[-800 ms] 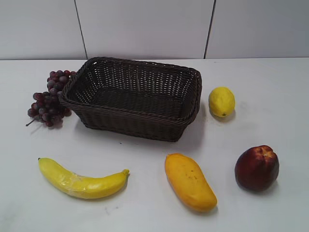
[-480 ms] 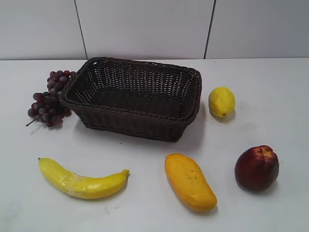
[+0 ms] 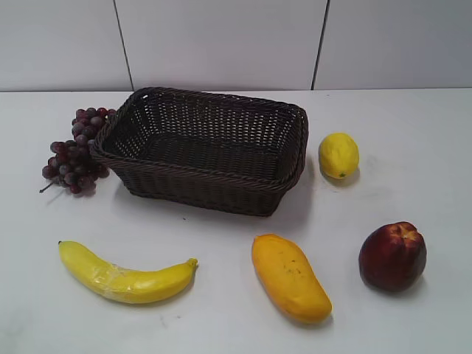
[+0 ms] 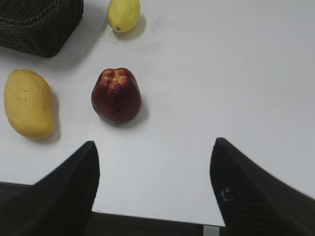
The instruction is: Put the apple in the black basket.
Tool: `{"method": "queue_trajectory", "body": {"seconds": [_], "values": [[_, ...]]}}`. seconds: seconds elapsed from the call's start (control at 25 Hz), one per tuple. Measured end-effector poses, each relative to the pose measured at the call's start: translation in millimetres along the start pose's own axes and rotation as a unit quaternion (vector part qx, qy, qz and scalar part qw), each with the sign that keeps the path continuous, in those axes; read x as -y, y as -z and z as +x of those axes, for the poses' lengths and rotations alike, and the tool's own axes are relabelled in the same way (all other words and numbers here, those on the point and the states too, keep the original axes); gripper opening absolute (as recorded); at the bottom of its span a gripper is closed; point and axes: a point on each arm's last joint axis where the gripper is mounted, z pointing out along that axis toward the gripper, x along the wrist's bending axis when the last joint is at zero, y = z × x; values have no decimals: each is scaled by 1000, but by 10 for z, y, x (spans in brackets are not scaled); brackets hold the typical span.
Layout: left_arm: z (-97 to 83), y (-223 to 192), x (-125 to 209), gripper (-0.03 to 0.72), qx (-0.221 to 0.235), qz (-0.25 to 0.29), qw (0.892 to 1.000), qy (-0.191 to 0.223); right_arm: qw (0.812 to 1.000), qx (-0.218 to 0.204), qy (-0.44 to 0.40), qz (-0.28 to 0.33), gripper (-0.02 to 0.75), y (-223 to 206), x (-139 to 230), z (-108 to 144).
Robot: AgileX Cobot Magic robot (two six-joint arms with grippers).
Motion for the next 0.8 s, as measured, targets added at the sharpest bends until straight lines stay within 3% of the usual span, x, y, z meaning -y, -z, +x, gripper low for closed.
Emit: {"method": "queue_trajectory", "body": {"seconds": [0.36, 0.8], "values": [[0, 0, 0, 462, 0, 0, 1000, 0, 993, -1, -41, 115, 521, -218, -447, -8], [0, 0, 0, 462, 0, 0, 1000, 0, 964, 13, -81, 252, 516, -750, -829, -48]]}}
